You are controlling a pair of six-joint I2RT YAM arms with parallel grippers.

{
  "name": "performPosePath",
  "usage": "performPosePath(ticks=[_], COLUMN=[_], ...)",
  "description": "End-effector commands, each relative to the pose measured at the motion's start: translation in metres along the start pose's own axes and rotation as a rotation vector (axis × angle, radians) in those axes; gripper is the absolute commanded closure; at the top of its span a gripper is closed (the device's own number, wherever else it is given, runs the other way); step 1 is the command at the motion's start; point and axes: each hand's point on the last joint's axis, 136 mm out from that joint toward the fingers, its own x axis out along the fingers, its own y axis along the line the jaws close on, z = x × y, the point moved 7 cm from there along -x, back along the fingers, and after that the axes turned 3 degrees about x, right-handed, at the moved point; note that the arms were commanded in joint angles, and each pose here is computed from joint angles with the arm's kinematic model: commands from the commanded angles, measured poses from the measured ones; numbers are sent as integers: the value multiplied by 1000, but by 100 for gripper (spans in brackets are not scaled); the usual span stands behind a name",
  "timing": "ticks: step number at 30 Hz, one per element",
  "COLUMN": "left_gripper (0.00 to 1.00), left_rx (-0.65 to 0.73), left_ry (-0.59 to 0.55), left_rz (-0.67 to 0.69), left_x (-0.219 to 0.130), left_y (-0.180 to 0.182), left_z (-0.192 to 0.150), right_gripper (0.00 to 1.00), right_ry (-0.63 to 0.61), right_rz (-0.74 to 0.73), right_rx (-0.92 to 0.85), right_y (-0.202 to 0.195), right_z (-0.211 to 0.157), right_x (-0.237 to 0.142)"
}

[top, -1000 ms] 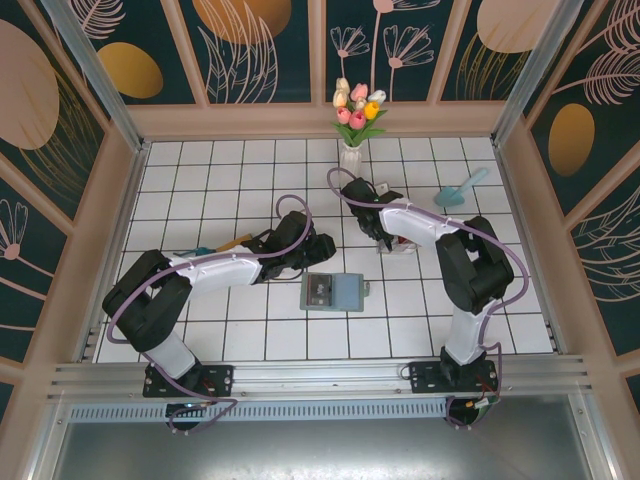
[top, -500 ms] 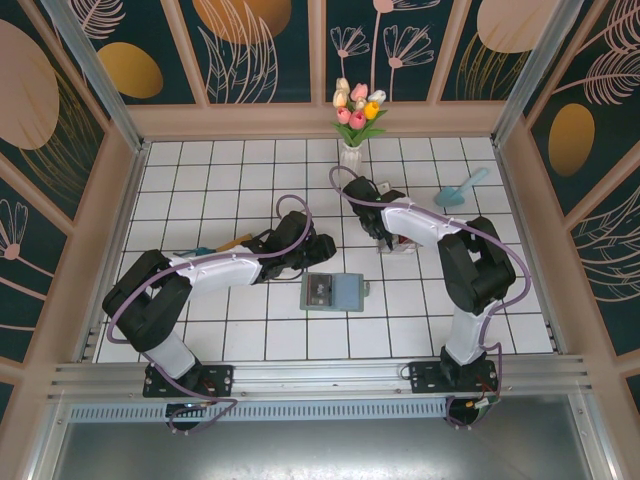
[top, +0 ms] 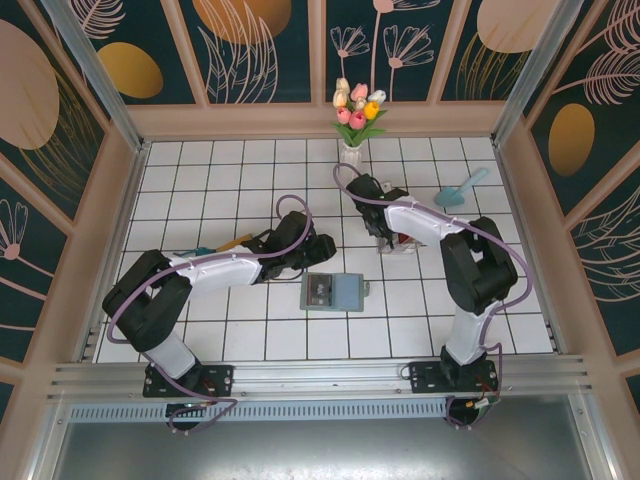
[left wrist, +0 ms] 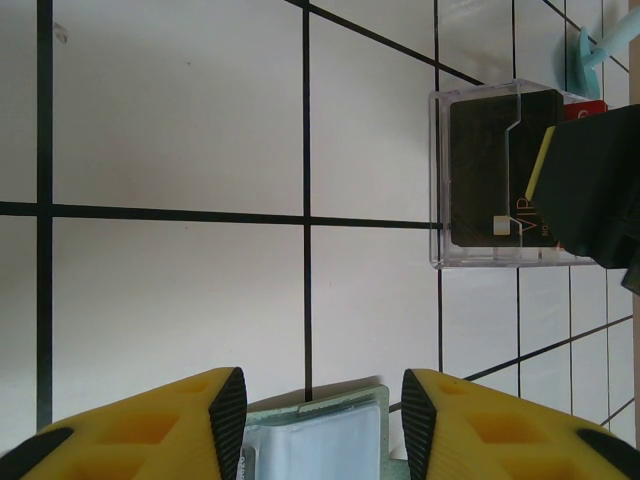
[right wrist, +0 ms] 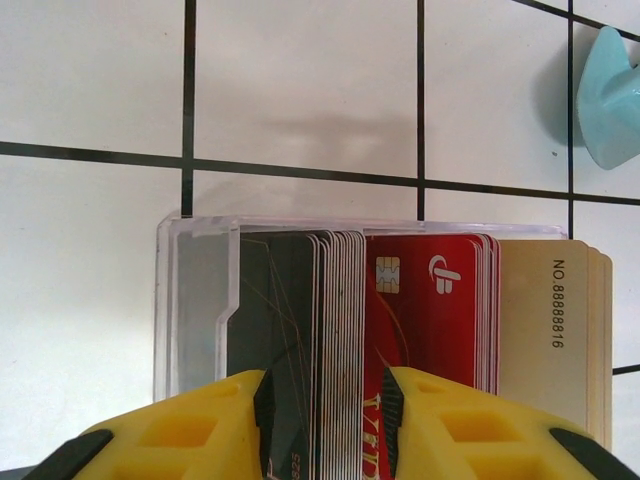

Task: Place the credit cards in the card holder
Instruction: Move the storage box to the center of the table.

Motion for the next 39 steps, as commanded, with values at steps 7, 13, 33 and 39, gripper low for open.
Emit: performPosePath(ticks=[7, 13, 33, 39], left_gripper=[52, 52, 52, 52], left_rx=[-15, -14, -29, -29], left_ry=[11, 12, -18, -18], left_rz=[19, 14, 31, 30], left_x=[1, 1, -6, -6], left_y=[6, 5, 8, 8], left_z=[-2, -1, 0, 0], right_gripper=[68, 76, 82, 77], right_ry=[112, 115, 79, 48], right_rz=[78, 174, 394, 256], right_rx=[21, 16, 33, 16], right_y=[7, 23, 65, 49], right_z=[-20, -24, -16, -11], right_x=[23, 8, -42, -33])
